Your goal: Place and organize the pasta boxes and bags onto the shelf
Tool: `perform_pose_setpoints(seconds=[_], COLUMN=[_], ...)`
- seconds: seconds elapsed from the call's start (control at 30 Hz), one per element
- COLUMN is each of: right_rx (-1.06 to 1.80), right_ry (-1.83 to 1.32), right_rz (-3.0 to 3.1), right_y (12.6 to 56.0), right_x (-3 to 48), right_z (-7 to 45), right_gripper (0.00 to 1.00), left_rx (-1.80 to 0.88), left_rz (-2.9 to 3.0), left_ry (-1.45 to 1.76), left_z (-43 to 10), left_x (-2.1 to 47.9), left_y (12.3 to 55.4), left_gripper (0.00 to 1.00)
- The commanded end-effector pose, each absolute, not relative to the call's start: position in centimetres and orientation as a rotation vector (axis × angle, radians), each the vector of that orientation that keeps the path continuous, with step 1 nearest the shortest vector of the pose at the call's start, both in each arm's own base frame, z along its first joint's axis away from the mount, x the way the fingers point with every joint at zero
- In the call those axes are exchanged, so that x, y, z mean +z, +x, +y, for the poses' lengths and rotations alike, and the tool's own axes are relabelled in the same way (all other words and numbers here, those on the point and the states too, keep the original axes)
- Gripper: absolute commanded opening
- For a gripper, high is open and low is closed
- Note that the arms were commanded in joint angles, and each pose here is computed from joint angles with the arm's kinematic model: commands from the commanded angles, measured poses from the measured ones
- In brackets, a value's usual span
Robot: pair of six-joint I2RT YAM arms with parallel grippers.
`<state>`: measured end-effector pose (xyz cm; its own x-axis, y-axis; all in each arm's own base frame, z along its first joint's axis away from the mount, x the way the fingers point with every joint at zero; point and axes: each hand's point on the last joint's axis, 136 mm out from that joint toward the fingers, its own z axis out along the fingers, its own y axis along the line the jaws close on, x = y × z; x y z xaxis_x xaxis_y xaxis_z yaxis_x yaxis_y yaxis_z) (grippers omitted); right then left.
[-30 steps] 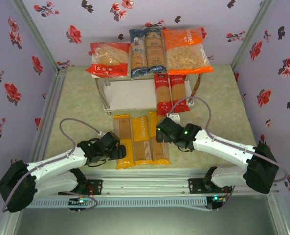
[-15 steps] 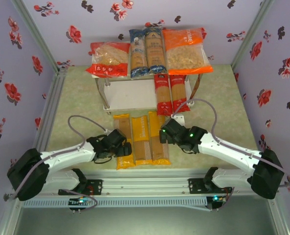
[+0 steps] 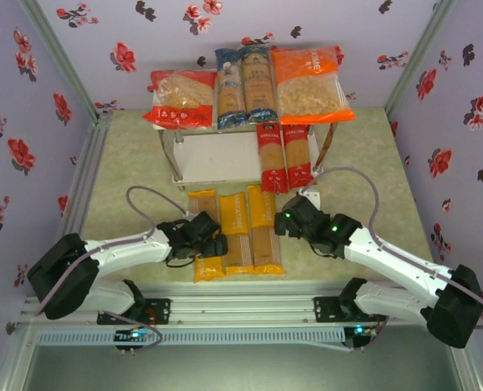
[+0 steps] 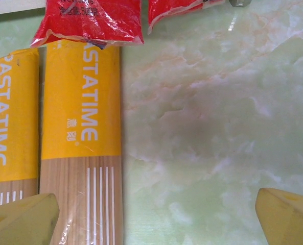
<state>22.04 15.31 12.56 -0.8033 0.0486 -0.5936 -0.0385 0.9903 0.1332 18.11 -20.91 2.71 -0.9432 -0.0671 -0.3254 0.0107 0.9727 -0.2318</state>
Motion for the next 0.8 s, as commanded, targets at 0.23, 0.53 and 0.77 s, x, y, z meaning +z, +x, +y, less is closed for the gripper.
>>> perform_pose_setpoints(seconds=[0.23,0.53,0.77], right_rx=[0.223,0.228,0.232], right_ry=[0.013,0.017,0.016], right_rz=[2.474,2.464,2.459], right_y=[21.9,22.2,22.4], right_x=[13.0,13.6,13.9], right_z=[14.8,14.8,15.0], right_gripper=[0.99,0.99,0.99], left_rx=[-0.231,-0.166,-0.178], left_rz=[2.848,2.902,2.893], left_ry=[-0.041,0.012,0.02], left_z=[-20.2,-20.4,-19.7], left_x=[0.3,-1.1,0.4], left_y=[17.4,17.2,16.7], left_gripper=[0.96,0.73,0.45])
